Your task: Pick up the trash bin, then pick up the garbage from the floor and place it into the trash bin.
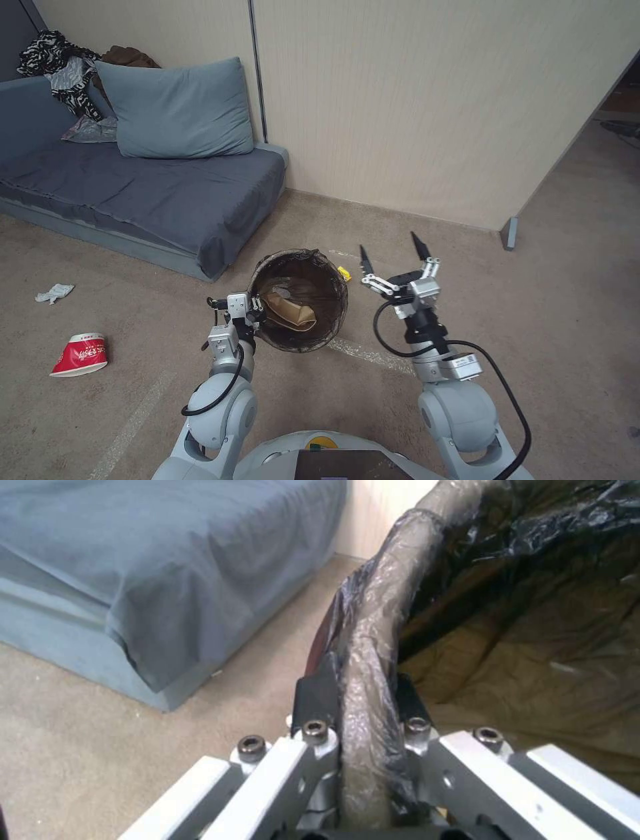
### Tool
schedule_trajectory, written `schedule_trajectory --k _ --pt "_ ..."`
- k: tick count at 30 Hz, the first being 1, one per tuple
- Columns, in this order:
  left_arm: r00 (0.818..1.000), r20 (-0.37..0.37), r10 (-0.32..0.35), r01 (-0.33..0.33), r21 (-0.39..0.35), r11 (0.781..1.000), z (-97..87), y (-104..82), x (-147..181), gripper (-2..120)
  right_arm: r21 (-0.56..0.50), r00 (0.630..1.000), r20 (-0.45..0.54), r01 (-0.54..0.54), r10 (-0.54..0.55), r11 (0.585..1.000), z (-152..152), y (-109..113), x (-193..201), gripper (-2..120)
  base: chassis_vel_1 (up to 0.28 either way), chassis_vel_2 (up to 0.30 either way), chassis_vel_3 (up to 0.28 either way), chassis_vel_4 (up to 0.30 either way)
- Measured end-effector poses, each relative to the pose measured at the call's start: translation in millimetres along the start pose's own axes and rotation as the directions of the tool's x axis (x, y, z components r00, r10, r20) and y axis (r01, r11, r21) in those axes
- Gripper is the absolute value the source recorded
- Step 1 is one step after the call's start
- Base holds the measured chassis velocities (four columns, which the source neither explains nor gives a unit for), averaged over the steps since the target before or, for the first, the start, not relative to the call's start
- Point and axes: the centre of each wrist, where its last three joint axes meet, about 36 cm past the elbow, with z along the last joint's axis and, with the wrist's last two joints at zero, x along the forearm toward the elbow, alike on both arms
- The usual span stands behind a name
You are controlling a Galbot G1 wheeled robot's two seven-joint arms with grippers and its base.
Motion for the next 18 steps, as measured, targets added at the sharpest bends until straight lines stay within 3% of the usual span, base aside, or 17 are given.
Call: schedule_trajectory --k 2,5,18 --pt "1.0 0.004 -0.007 0.007 0.003 1.0 -1.8 3.3 -0.6 3 0.009 0.99 -0.038 -0.139 0.139 0.99 -6.6 -10.9 14.8 99 0.0 0.0 0.0 0.0" --pt "1.0 0.009 -0.009 0.009 0.003 1.0 -3.2 4.4 -0.4 3 0.029 0.977 -0.052 -0.206 0.208 0.978 -5.1 -18.8 25.1 100 0.0 0.0 0.0 0.0" --pt "0.999 0.036 -0.03 0.031 -0.004 1.0 -10.8 14.3 0.2 3 0.05 0.945 -0.075 -0.316 0.319 0.947 7.2 -24.1 44.1 99 0.0 0.0 0.0 0.0"
